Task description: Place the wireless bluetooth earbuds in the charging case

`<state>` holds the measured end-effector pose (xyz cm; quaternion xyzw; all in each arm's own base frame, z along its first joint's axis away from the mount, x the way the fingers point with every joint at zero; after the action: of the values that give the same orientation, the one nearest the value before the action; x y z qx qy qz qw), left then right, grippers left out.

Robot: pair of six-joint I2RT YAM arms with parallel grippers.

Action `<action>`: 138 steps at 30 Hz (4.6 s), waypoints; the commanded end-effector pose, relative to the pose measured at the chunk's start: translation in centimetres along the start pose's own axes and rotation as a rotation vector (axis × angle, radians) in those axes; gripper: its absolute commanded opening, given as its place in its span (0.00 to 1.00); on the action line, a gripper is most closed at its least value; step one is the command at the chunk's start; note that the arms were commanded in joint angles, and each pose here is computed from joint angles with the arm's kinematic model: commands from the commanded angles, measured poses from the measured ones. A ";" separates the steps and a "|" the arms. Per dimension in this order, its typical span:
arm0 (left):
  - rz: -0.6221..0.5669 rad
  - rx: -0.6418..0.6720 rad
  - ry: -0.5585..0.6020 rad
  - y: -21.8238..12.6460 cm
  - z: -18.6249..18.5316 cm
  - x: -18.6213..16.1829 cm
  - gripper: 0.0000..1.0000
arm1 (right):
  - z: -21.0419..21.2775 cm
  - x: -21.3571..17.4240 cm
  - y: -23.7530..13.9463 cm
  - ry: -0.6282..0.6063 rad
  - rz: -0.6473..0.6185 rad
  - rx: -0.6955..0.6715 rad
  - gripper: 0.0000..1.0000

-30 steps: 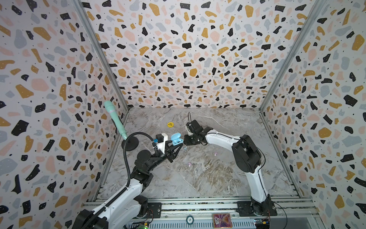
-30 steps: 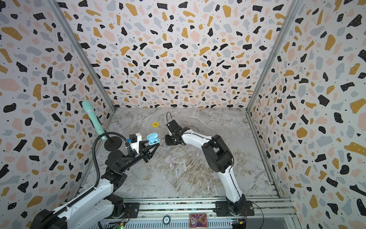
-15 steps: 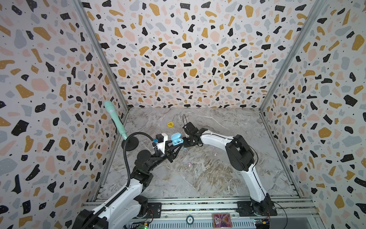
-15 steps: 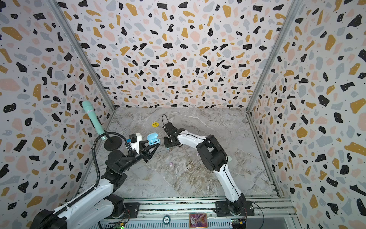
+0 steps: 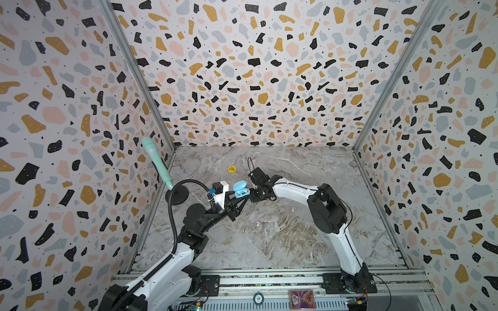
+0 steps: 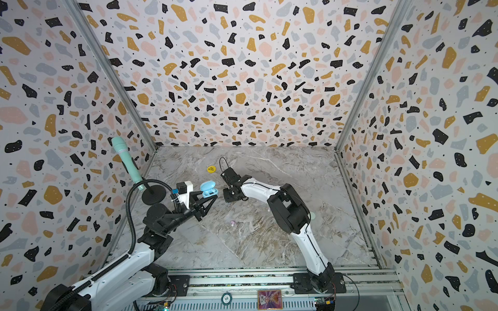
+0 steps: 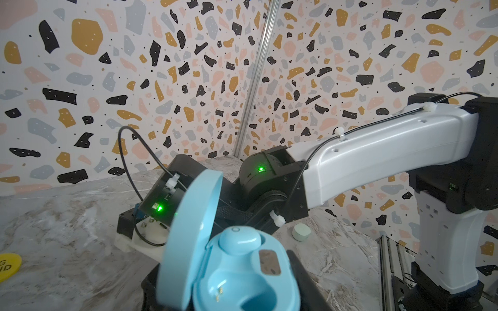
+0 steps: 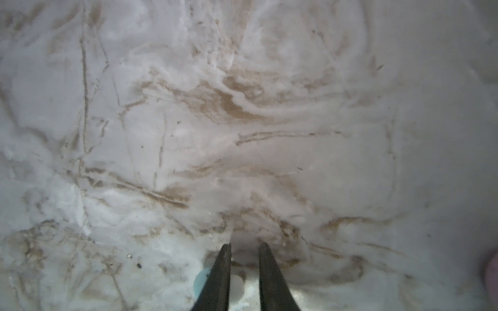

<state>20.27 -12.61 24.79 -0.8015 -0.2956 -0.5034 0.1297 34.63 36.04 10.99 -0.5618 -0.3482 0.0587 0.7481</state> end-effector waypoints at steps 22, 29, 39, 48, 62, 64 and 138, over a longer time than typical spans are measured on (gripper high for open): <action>-0.065 0.004 0.014 -0.2 -0.5 1.5 0.13 | -0.8 0.4 -4.8 0.138 -0.022 0.026 0.33; -0.043 0.173 -0.031 -0.3 0.9 1.3 0.13 | 0.3 1.1 -5.0 0.134 -0.021 0.037 0.39; 0.003 0.263 -0.047 -0.3 1.7 0.9 0.13 | 1.5 1.9 -3.5 0.118 0.034 0.008 0.39; -0.008 0.265 -0.041 -0.6 1.5 1.1 0.13 | 2.2 1.9 -2.0 0.108 0.084 -0.026 0.39; -0.022 0.256 -0.039 -0.9 1.4 1.1 0.13 | 2.8 1.0 -0.7 0.090 0.142 -0.053 0.33; -0.022 0.254 -0.040 -0.8 1.3 1.2 0.13 | 2.9 0.8 -0.6 0.085 0.153 -0.056 0.33; -0.004 -0.398 0.221 9.5 -5.9 -0.2 0.16 | 0.9 -8.4 -33.1 0.141 -0.656 0.642 0.12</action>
<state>21.96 -22.91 26.06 -0.7845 -0.1677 -0.5958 0.0381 17.93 20.55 35.40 -0.1974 -0.4046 -0.0994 0.8874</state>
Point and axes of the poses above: each gripper's point midway between its finger pads, its own y axis out along the fingers, its own z axis along the line the jaws close on, x = y × z, the point moved 9 cm from there along -y, back along the fingers, and after that the axes turned 12 degrees about -y, right-handed, at the moved point
